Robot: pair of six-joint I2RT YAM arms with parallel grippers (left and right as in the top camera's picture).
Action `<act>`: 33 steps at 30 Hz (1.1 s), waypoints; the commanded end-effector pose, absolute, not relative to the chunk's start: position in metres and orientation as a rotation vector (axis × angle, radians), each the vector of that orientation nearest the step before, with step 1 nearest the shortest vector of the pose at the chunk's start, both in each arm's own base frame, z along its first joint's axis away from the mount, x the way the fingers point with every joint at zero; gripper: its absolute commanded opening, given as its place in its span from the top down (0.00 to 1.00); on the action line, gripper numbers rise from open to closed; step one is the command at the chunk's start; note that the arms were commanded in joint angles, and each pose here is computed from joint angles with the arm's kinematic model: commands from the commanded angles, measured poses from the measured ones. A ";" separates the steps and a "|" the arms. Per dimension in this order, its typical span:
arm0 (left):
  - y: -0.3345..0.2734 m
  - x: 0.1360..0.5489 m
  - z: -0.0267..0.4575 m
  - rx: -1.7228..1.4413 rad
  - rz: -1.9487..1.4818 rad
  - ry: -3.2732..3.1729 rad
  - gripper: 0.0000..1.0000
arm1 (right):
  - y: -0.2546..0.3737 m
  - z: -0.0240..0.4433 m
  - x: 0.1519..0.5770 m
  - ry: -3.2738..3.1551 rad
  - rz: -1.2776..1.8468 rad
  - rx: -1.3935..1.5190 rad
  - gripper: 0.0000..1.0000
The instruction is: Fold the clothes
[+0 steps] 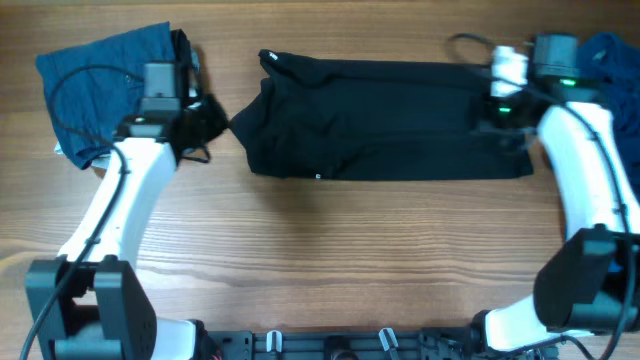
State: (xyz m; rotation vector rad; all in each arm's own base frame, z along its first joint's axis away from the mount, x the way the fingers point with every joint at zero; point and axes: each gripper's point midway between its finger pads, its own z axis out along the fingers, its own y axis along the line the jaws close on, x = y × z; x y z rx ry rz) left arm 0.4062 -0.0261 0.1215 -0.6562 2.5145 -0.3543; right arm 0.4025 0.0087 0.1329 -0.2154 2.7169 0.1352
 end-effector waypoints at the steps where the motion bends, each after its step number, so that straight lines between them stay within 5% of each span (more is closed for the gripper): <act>1: 0.003 0.407 0.137 -0.786 -0.410 2.441 0.83 | 0.095 0.145 0.402 2.590 0.201 -0.651 0.47; 4: 0.020 0.407 0.137 -0.833 -0.394 2.422 0.69 | 0.164 0.147 0.386 2.501 0.233 -0.885 0.47; 7: 0.007 0.417 0.147 -0.673 -0.473 2.412 0.72 | 0.202 0.137 0.381 2.426 0.155 -1.020 0.44; 9: -0.006 0.423 0.156 -0.548 -0.551 2.392 0.63 | 0.223 0.125 0.381 2.384 0.135 -1.100 0.43; 10: -0.008 0.429 0.162 -0.506 -0.558 2.365 0.47 | 0.240 0.114 0.380 2.365 0.148 -1.140 0.43; 11: -0.005 0.435 0.166 -0.499 -0.543 2.333 0.04 | 0.268 0.090 0.371 2.357 0.166 -1.225 0.44; 12: -0.003 0.435 0.166 -0.502 -0.534 2.331 0.00 | 0.274 0.083 0.366 2.359 0.169 -1.250 0.44; 30: -0.003 0.433 0.164 -0.509 -0.530 2.344 0.00 | 0.293 0.019 0.360 2.309 -0.164 -1.445 0.41; 31: -0.003 0.433 0.164 -0.509 -0.530 2.344 0.00 | 0.294 0.020 0.361 2.308 -0.159 -1.428 0.43; 33: -0.003 0.433 0.164 -0.508 -0.530 2.344 0.00 | 0.293 0.024 0.369 2.304 -0.193 -1.374 0.62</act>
